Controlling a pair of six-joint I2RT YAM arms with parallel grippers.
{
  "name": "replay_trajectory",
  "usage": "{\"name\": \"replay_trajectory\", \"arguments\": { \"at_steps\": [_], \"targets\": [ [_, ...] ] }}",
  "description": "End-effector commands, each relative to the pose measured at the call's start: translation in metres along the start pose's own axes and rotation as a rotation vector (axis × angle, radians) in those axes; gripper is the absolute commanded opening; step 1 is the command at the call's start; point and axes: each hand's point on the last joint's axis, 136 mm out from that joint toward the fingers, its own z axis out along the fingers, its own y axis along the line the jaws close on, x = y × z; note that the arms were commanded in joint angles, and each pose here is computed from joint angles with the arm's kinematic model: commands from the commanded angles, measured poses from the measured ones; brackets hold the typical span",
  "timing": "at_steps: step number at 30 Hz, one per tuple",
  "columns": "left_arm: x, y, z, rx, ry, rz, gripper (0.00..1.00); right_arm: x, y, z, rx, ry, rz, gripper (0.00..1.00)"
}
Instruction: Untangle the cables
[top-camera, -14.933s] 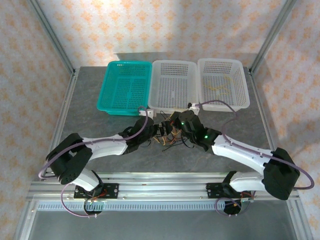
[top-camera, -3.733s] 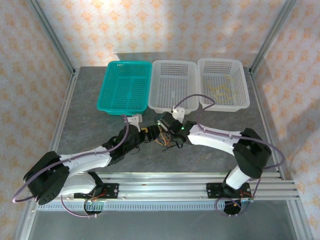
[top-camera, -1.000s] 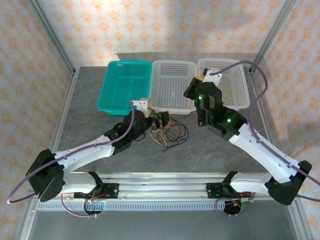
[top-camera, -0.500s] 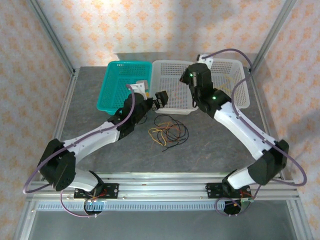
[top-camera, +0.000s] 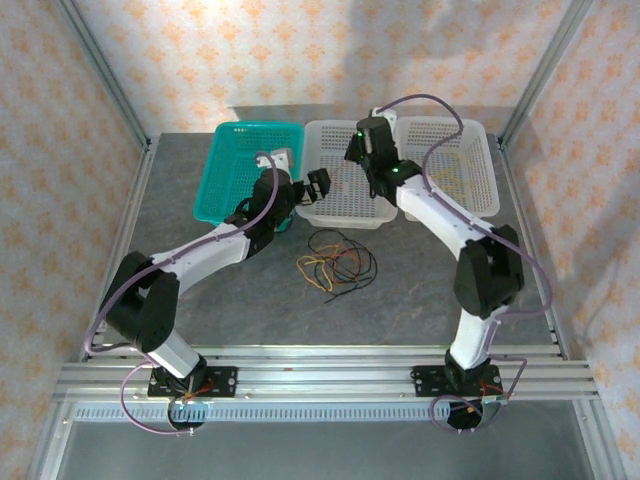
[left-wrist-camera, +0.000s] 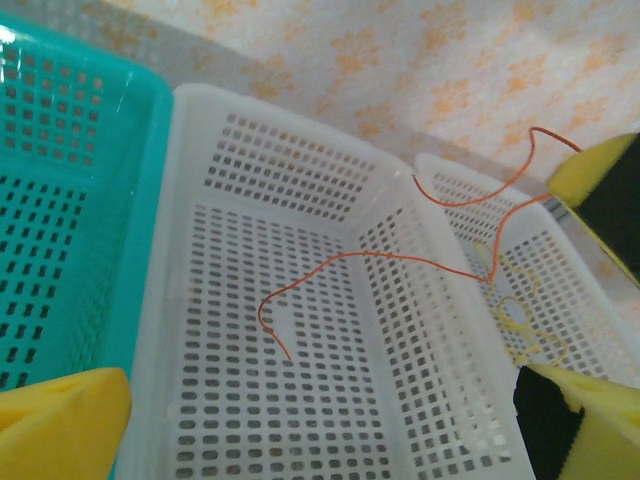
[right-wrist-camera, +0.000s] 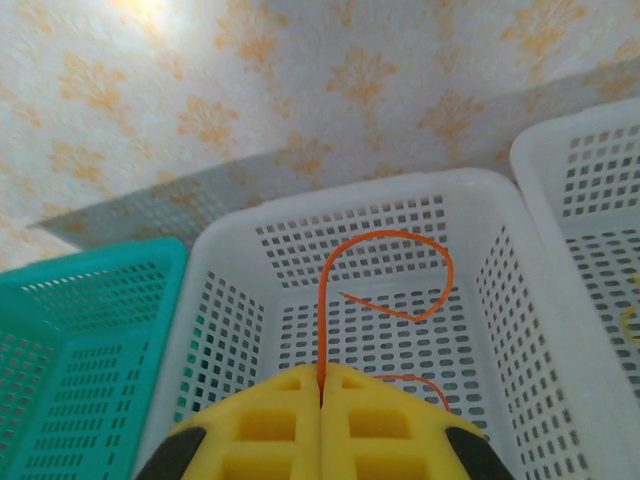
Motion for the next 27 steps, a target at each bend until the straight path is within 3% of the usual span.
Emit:
{"name": "replay_trajectory", "arguments": {
  "at_steps": [1, 7, 13, 20, 27],
  "targets": [
    [-0.007, -0.013, 0.003, 0.041, 0.002, -0.017, 0.99, 0.011, 0.011, 0.023, -0.021, 0.039, -0.026, 0.00],
    [0.010, -0.001, 0.005, 0.013, 0.054, -0.022, 0.99, 0.052, 0.007, 0.064, 0.027, 0.149, -0.041, 0.01],
    [0.026, 0.006, 0.003, 0.008, 0.084, -0.036, 0.99, 0.078, 0.008, 0.083, 0.032, 0.224, -0.040, 0.17],
    [0.029, 0.007, 0.001, 0.015, 0.095, -0.033, 0.99, 0.075, 0.013, 0.083, 0.012, 0.239, -0.041, 0.35],
    [0.029, 0.011, -0.007, 0.003, 0.098, -0.016, 0.99, 0.064, 0.014, 0.068, -0.001, 0.222, -0.035, 0.40]
  ]
}}
